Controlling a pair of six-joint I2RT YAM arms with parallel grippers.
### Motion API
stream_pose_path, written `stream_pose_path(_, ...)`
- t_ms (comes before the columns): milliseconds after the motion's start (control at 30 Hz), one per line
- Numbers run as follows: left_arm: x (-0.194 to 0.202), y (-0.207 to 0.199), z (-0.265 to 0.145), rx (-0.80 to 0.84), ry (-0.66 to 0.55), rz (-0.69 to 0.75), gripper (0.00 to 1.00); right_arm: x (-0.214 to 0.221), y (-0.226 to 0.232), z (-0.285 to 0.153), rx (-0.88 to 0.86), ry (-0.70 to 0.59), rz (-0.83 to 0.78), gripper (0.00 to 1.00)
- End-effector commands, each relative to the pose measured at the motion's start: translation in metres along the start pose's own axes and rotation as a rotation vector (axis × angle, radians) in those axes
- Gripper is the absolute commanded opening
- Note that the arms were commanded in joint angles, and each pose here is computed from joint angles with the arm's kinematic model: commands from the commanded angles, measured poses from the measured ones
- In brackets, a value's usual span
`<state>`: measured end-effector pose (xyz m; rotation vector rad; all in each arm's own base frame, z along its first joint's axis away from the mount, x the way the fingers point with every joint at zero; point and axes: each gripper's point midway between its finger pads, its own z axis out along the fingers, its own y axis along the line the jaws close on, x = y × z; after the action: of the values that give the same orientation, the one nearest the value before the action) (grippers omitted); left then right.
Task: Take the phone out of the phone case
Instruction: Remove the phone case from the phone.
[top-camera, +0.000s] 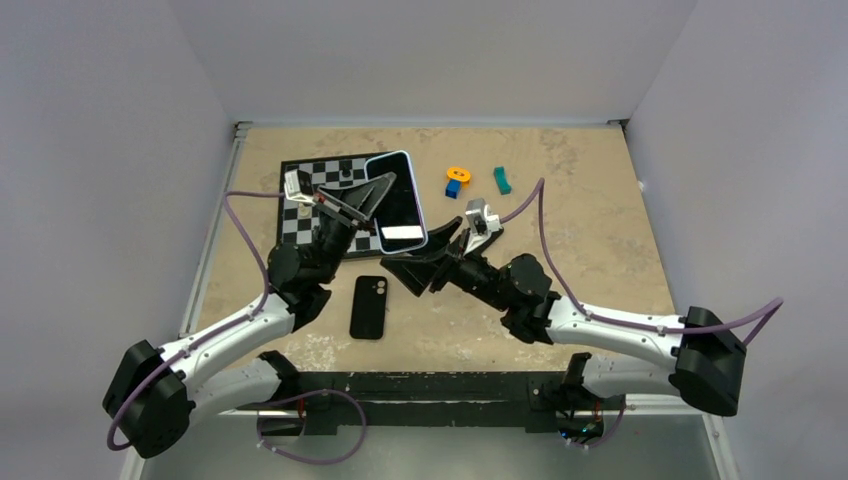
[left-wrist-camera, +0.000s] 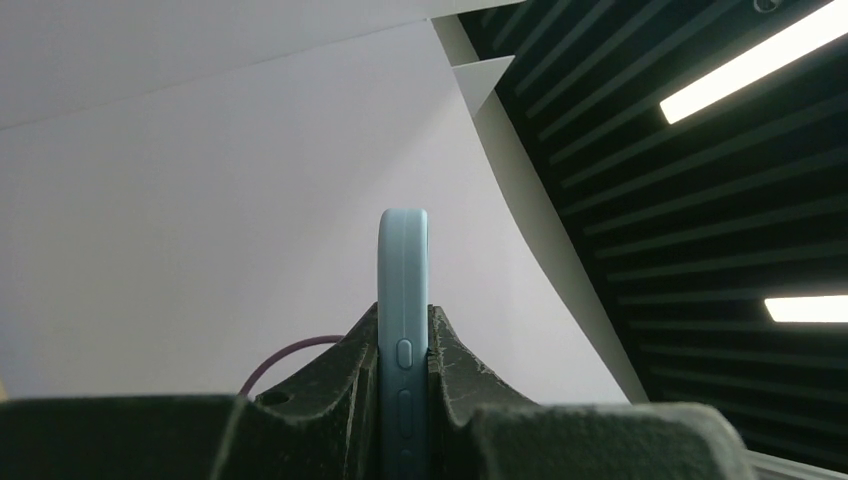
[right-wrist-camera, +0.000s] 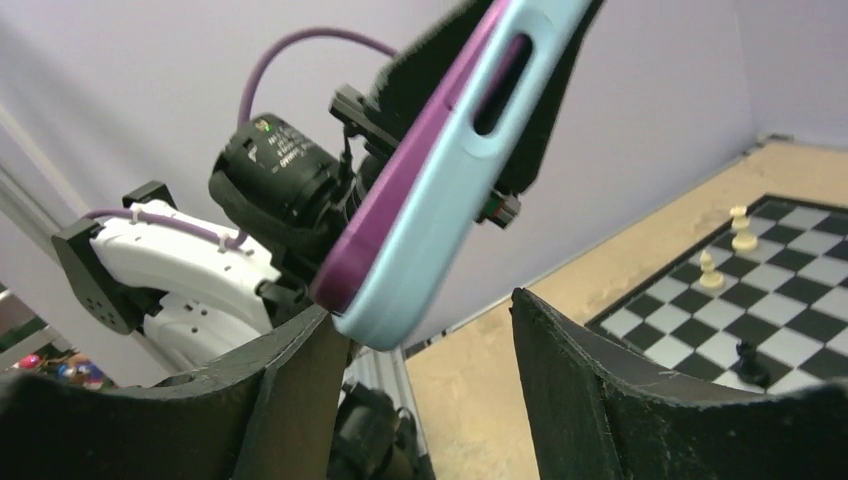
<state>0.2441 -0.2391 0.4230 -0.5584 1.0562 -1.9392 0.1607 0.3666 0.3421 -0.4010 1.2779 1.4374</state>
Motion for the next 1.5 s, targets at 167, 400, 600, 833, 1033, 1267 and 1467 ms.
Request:
stream_pose_path(167,-0.018,-0.064,0.006,0.244,-0.103,0.004,0.00,-0.061,0.025,0.023,-0.060,-0.225,-0.082,0.59)
stream_pose_path(400,-0.016,-0.072,0.006,0.264,-0.091,-0.007,0.00,-0.051,0.016,0.032,-0.022,-0.185,-0.095,0.48)
stream_pose_path(600,-0.016,-0.084,0.004,0.266,-0.083,-0.006,0.00,-0.045,0.000,0.038,0.053,-0.184,-0.107,0.30)
stream_pose_path(833,-0.006,-0.076,0.000,0.089,-0.010,-0.137,0.00,-0.023,-0.045,0.037,0.281,-0.101,-0.385,0.00)
stream_pose_path(1033,0.009,-0.076,-0.015,-0.067,0.085,-0.199,0.00,-0.009,-0.089,0.012,0.438,-0.024,-0.685,0.00)
stream_pose_path(1267,0.017,-0.088,-0.022,-0.037,0.141,-0.241,0.00,-0.023,-0.087,0.007,0.442,0.002,-0.826,0.00)
stream_pose_path(1467,0.022,-0.092,-0.023,-0.041,0.169,-0.237,0.00,-0.032,-0.094,0.003,0.488,0.052,-0.947,0.00)
